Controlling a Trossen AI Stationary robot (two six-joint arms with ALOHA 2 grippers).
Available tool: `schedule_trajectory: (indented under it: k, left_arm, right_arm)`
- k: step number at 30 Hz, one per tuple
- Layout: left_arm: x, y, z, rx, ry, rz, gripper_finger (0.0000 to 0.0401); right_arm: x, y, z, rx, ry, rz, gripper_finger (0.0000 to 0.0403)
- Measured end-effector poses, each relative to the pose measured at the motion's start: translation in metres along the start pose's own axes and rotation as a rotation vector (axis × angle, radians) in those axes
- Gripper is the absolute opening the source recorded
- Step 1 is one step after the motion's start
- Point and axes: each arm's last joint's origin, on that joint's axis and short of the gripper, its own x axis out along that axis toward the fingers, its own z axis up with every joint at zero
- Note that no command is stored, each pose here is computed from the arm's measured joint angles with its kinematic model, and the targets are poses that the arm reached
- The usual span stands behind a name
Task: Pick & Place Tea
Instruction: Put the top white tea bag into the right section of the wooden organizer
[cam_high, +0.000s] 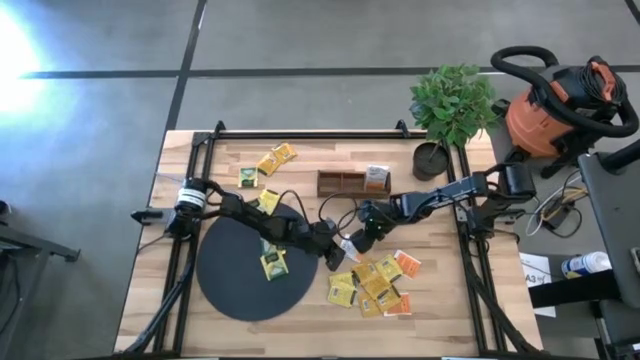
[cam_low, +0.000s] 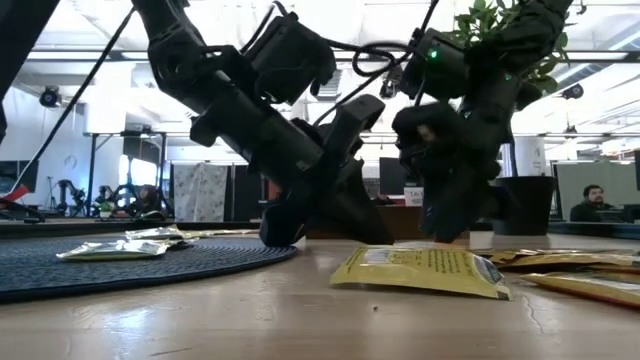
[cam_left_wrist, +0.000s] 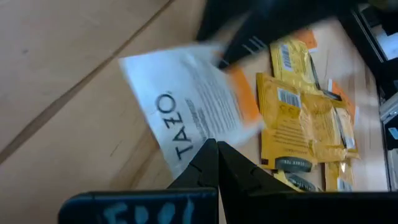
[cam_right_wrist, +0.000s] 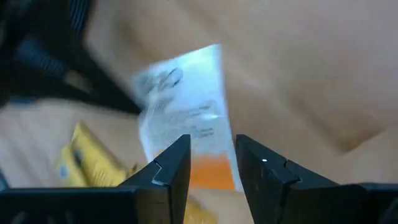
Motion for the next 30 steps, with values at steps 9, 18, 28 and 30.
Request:
schedule_trajectory:
  k: [9,18,28,30]
  left_arm:
    - [0.002,-0.001,0.007,0.041,-0.043,0.041,0.0000]
    - [0.002,-0.002,0.008,0.066,-0.050,0.046,0.0000]
    - [0.002,-0.002,0.008,0.068,-0.053,0.045,0.0000]
    - [0.002,-0.002,0.008,0.068,-0.055,0.044,0.0000]
  right_arm:
    - [0.004,0.015,-0.016,-0.009,0.090,0.057,0.0125]
    - [0.005,0.017,-0.019,0.065,-0.009,0.000,0.0120]
    - [0.017,0.018,-0.015,0.061,-0.035,0.032,0.0068]
    - [0.017,0.018,-0.015,0.057,-0.034,0.031,0.0049]
